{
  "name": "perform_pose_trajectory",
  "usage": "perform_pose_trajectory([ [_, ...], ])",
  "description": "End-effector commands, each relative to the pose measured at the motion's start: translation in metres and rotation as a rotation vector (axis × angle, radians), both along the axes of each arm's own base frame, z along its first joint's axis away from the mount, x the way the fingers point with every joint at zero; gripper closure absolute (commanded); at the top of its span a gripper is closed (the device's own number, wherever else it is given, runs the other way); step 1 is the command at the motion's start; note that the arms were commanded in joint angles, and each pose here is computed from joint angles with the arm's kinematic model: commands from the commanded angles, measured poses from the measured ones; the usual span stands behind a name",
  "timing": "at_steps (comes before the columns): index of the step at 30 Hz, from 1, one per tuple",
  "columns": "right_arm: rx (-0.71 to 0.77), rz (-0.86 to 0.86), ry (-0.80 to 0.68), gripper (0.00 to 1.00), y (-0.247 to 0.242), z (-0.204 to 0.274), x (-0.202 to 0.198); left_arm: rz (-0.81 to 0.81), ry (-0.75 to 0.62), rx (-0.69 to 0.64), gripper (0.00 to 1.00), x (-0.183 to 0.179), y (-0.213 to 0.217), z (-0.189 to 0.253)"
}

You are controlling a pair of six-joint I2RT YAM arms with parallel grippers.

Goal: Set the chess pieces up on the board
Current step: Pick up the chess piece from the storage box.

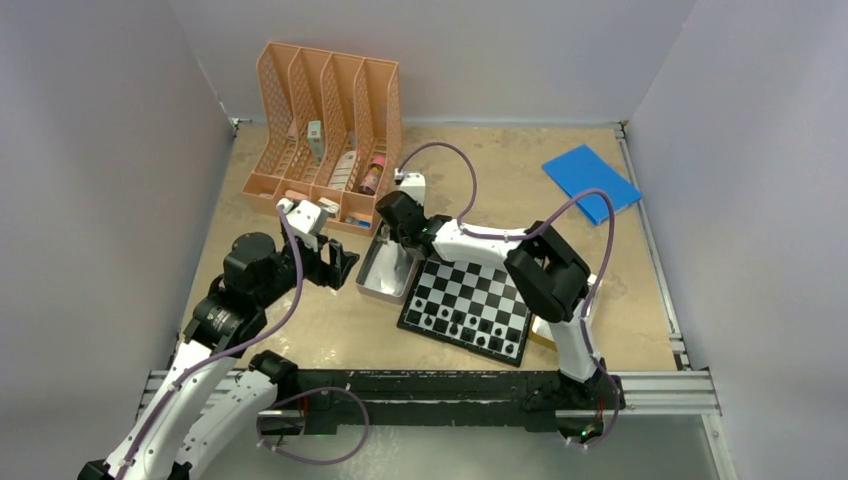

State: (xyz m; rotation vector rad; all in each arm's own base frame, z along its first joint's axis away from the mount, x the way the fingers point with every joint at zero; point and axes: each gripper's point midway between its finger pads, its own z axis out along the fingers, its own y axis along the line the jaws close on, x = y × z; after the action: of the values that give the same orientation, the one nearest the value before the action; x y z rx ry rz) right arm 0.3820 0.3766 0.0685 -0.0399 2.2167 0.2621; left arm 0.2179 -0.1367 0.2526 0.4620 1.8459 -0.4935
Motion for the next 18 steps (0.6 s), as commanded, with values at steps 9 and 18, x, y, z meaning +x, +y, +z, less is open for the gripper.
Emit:
perform_pose_trajectory([
  [9, -0.065, -0.047, -0.035, 0.78, -0.009, 0.002, 0.010, -0.031, -0.026, -0.008, 0.28, 0.000, -0.005, 0.006],
  [18, -0.082, -0.030, -0.036, 0.79, -0.010, -0.007, 0.010, -0.031, -0.025, -0.008, 0.28, -0.001, -0.005, 0.005],
])
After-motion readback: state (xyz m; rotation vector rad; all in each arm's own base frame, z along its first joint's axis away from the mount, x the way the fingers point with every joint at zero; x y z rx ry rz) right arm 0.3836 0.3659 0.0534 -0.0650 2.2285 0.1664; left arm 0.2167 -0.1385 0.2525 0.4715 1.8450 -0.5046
